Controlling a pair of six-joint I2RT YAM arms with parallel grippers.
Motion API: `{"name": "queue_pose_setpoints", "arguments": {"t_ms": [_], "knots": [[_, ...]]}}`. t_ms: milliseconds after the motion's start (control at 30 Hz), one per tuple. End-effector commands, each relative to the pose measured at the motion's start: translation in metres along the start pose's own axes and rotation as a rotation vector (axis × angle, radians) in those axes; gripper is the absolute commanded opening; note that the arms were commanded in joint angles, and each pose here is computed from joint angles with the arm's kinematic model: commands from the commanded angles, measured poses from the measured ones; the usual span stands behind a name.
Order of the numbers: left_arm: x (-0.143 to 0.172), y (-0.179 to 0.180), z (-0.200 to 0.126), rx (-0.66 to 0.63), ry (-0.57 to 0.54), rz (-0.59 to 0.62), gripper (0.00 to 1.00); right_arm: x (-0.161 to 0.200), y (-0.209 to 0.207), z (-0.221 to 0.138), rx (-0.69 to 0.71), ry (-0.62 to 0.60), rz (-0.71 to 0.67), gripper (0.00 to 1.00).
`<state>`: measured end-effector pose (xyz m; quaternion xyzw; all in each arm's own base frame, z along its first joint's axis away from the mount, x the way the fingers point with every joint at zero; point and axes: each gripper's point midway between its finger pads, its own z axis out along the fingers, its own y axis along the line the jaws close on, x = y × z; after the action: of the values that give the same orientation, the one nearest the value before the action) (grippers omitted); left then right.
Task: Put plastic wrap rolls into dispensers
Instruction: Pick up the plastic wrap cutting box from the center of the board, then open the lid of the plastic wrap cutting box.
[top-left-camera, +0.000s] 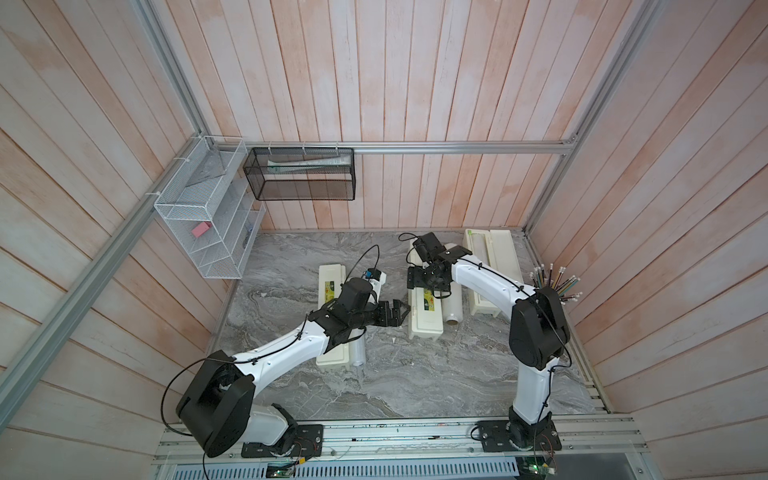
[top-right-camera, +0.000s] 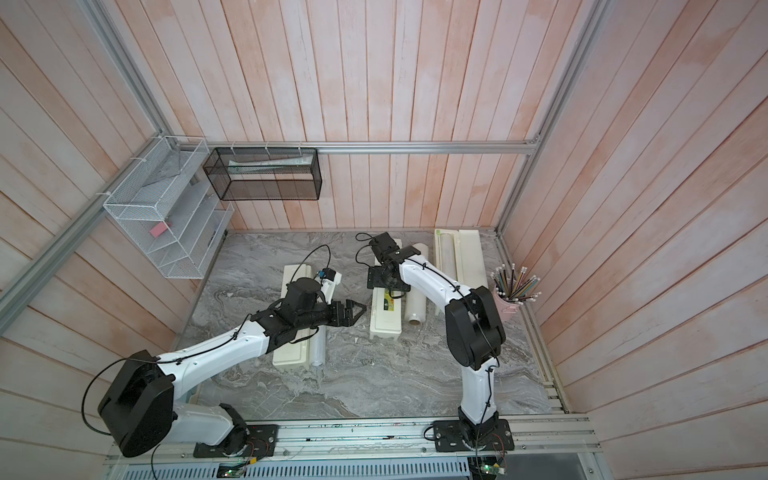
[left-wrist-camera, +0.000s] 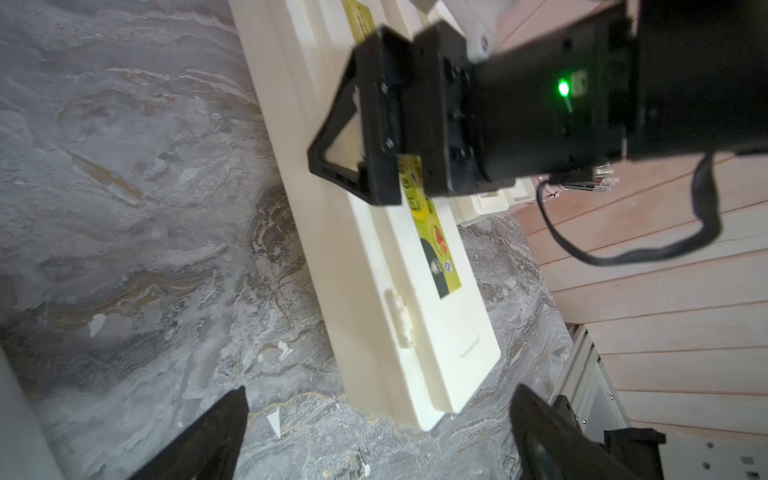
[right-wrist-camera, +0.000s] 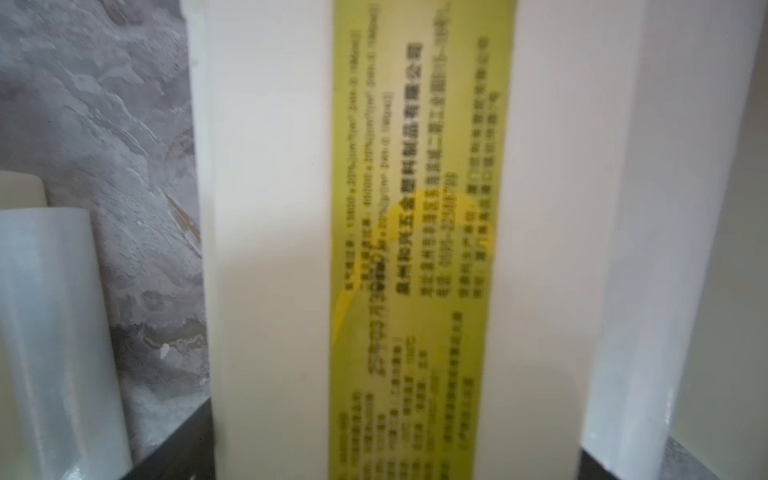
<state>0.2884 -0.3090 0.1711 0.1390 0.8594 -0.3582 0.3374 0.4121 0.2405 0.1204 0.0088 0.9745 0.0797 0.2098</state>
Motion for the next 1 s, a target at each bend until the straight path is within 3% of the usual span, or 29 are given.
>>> {"name": "queue_pose_setpoints", "arguments": {"t_ms": [0, 300, 500, 767, 967], "knots": [[0.000, -0.002, 0.001, -0.090, -0.094, 0.162, 1.00, -0.018, 0.008, -0.012, -0.047, -0.017, -0.007, 0.86], [0.007, -0.029, -0.008, -0.179, -0.287, 0.450, 1.00, -0.048, 0.014, -0.050, -0.233, -0.044, 0.052, 0.84], [0.007, -0.035, -0.001, -0.374, -0.381, 0.717, 1.00, -0.051, 0.021, -0.076, -0.338, -0.059, 0.087, 0.82], [-0.009, -0.039, 0.001, -0.504, -0.506, 0.826, 1.00, -0.042, 0.030, -0.098, -0.433, -0.052, 0.113, 0.81], [-0.015, -0.052, 0.001, -0.523, -0.579, 0.907, 1.00, -0.030, 0.033, -0.102, -0.483, -0.033, 0.128, 0.81]]}}
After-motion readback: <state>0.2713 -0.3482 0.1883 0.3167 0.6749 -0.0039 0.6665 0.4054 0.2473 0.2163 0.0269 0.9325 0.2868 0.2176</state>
